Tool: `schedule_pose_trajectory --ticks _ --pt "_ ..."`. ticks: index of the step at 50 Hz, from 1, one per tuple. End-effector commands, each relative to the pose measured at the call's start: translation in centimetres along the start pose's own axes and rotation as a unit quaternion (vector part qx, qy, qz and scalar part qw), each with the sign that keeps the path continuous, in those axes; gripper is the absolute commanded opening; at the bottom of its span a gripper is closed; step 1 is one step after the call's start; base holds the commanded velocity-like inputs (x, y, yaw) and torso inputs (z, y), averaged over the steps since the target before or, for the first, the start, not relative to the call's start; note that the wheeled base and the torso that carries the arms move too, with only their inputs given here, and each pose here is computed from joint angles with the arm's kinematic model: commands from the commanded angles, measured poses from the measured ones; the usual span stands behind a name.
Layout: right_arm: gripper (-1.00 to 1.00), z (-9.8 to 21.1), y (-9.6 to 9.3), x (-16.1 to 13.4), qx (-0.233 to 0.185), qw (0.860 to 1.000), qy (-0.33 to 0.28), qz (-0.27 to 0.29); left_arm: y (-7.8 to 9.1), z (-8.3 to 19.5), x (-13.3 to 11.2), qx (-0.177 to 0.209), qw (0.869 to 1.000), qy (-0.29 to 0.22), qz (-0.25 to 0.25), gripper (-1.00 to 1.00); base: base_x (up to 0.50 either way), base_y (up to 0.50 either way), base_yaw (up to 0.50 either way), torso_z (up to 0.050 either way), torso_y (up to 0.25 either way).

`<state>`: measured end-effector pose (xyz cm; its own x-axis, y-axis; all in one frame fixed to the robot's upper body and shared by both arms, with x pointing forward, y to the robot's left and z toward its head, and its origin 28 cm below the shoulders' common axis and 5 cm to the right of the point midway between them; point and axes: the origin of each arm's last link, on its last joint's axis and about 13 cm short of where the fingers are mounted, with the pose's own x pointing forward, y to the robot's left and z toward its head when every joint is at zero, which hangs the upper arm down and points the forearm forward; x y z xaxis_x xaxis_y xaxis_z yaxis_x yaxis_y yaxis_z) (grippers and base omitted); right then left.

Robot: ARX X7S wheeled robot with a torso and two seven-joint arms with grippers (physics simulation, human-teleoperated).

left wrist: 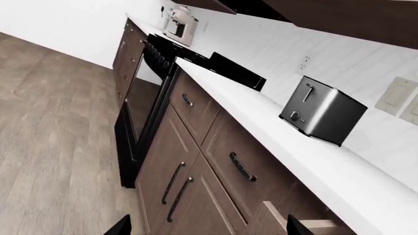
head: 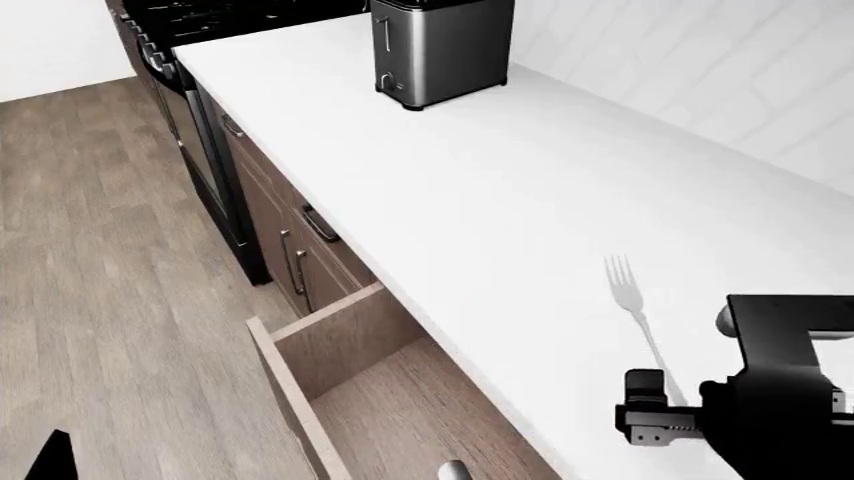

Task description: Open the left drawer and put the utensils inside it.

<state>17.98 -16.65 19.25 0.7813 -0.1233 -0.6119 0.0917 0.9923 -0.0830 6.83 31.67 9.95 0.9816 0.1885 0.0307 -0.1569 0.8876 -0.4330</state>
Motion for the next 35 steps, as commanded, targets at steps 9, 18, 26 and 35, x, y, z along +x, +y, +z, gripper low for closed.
schedule_pose_trajectory --ticks 9,18,26,35 --pt "1.0 -1.4 -0.4 2.6 -0.007 0.999 0.041 0.003 0.0 0.0 0.1 -0.001 1.0 0.001 -0.002 1.0 0.0 0.0 0.0 0.0 0.0" --pt "1.0 -1.6 -0.5 3.3 -0.002 0.999 0.043 0.008 -0.1 0.1 0.0 -0.001 1.0 0.0 -0.005 1.0 0.0 0.0 0.0 0.0 0.0" --pt "1.0 -1.5 -0.5 4.6 0.003 0.999 0.05 0.007 0.0 0.0 0.0 -0.001 1.0 0.001 -0.003 1.0 0.0 0.0 0.0 0.0 0.0" --pt "1.0 -1.6 -0.4 5.7 0.007 0.998 0.059 0.011 0.1 -0.2 0.2 -0.001 1.0 0.003 -0.001 1.0 0.0 0.0 0.0 0.0 0.0"
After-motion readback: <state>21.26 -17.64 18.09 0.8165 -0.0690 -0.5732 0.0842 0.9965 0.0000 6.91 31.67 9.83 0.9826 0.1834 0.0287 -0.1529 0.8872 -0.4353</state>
